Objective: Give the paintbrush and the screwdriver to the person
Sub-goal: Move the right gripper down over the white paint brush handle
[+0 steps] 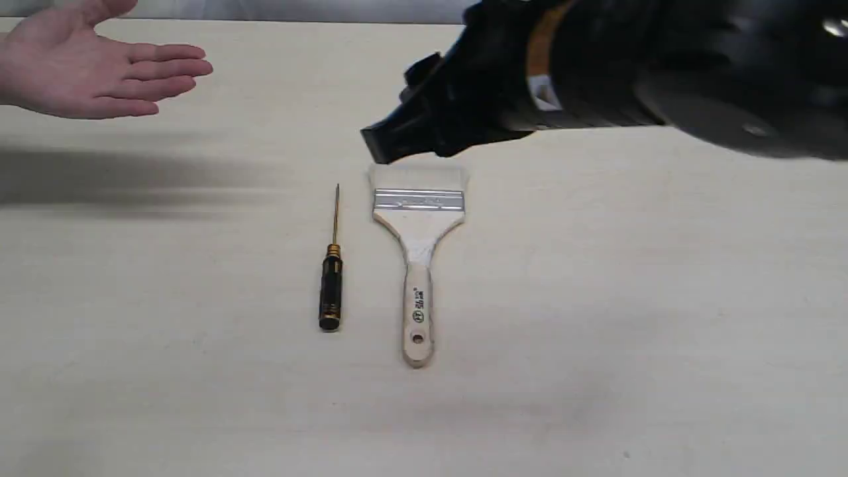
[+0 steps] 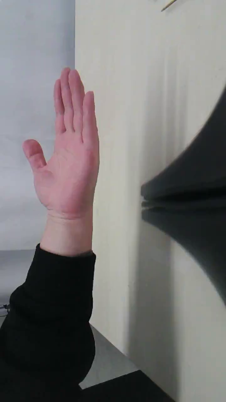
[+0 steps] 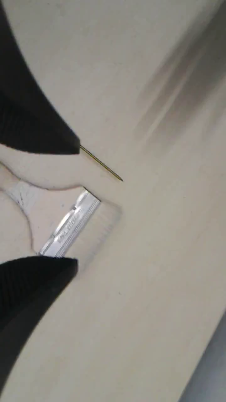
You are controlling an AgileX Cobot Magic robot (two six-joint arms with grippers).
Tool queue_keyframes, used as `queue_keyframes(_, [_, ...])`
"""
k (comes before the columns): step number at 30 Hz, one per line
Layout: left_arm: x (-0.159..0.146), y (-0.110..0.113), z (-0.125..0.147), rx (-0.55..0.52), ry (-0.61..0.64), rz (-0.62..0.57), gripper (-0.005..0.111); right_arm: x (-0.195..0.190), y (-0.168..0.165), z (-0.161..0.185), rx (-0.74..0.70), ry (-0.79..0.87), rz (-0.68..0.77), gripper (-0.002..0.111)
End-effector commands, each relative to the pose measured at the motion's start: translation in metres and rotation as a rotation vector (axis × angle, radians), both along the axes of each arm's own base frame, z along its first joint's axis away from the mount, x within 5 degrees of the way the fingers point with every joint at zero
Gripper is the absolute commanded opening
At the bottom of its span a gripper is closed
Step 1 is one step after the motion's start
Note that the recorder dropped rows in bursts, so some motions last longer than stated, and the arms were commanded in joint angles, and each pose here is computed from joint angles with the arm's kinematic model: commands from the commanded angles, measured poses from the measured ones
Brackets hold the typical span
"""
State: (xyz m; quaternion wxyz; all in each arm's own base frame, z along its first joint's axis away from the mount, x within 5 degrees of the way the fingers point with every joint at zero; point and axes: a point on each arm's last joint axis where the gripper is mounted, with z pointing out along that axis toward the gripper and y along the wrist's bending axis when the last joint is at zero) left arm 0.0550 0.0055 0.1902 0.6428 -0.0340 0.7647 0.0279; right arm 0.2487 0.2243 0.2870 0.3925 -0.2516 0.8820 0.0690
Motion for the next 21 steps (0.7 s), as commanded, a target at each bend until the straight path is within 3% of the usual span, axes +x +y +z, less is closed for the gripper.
queue_keyframes(1, [0.0,0.0,0.0,-0.006,-0.009,-0.006,0.0,0.015,0.017,-0.011,-0.075,0.143,-0.04,0.064])
queue_keyframes(7, [0.0,0.0,0.0,-0.006,-0.009,-0.006,0.0,0.043,0.037,-0.037,-0.231,0.273,-0.145,0.063])
queue_keyframes(14, [0.0,0.0,0.0,-0.006,-0.009,-0.006,0.0,0.06,0.049,-0.079,-0.212,0.401,-0.266,0.063])
queue_keyframes(21, [0.0,0.0,0.0,-0.006,-0.009,-0.006,0.0,0.069,0.044,-0.116,-0.156,0.58,-0.368,0.055])
